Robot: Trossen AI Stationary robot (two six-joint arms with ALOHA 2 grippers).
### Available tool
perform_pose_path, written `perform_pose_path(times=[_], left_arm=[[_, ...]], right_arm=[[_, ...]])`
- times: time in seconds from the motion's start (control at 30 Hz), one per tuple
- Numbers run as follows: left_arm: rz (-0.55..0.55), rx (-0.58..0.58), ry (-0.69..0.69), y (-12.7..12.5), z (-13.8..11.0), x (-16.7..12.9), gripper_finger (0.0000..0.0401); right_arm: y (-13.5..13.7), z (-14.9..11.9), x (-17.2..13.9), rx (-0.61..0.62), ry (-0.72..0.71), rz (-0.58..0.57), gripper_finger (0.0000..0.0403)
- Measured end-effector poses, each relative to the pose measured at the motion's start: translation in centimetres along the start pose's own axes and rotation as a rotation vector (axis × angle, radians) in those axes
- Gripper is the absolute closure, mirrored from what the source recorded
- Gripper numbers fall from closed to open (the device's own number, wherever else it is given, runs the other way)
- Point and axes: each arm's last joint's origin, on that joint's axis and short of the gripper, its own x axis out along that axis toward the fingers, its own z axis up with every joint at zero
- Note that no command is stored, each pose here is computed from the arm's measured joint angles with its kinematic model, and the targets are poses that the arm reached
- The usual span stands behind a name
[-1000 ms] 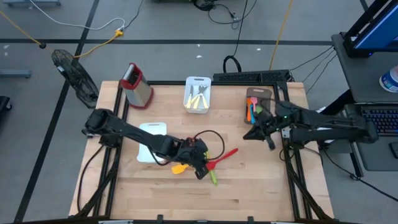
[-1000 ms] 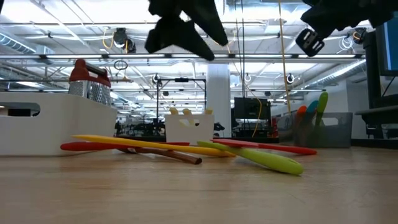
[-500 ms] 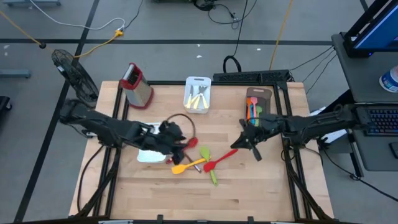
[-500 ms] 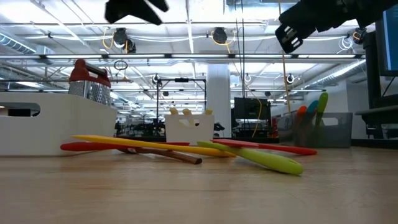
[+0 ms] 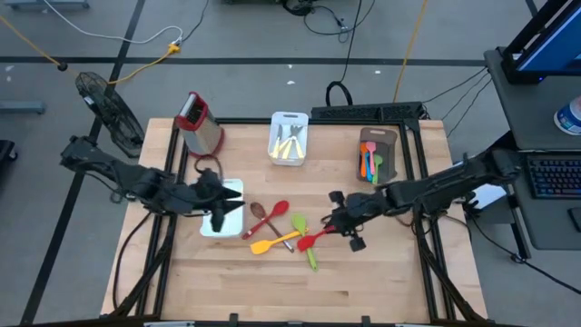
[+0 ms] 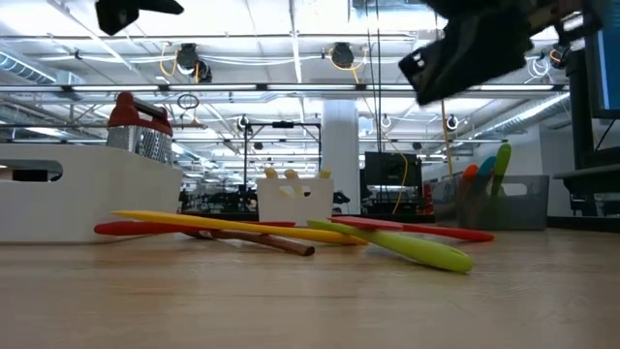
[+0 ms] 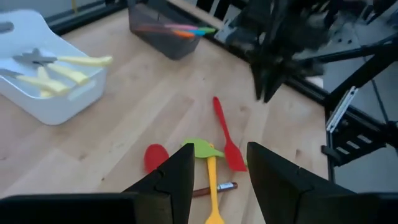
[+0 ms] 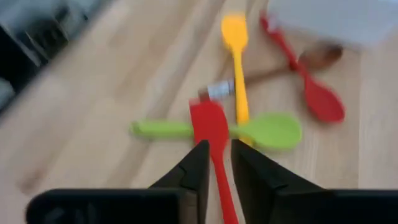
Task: Pick & Place Kitchen Items
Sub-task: Put the red spatula into the black bin
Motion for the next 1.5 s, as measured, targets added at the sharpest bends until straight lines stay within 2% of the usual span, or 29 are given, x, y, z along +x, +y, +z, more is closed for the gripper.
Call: perform_pose_path(times=[0.07, 0.2, 0.33, 0.67, 1.0, 1.2, 1.33, 1.5], left_arm=[[-0.017, -0.006, -0.028, 0.3, -0.1, -0.9, 0.0249], [-0.042, -0.008, -0.048, 0.9, -0.4, -2.3, 0.0249], [-0.068, 0.005, -0.049, 0.9, -0.6, -3.0, 0.0249], [-0.033, 0.022, -0.024, 1.0, -1.4, -3.4, 0.0249], [-0.057, -0.002, -0.014, 0.7, -1.6, -3.6, 0.0249], [-0.068, -0.011, -0.008, 0.6, -1.7, -3.7, 0.0249], [-0.075, -0.015, -0.004, 0.5, -1.8, -3.8, 0.0249], [-0.080, -0.009, -0.001, 0.4, -1.9, -3.9, 0.0249]], right_arm=[[-0.2, -0.1, 0.9, -0.033, 0.102, -0.017, 0.0326], [-0.4, 0.0, 2.5, -0.088, 0.215, 0.000, 0.0297], [-0.5, -0.3, 4.2, -0.087, 0.277, 0.014, 0.0270], [-0.5, -1.5, 6.0, -0.075, 0.349, 0.033, 0.0225], [-0.9, -2.9, 8.2, -0.064, 0.394, 0.034, 0.0223], [-1.6, -3.5, 10.1, -0.064, 0.366, 0.025, 0.0223], [-1.8, -4.1, 10.8, -0.053, 0.388, 0.034, 0.0243], [-1.8, -4.4, 10.9, -0.026, 0.410, 0.027, 0.0291]])
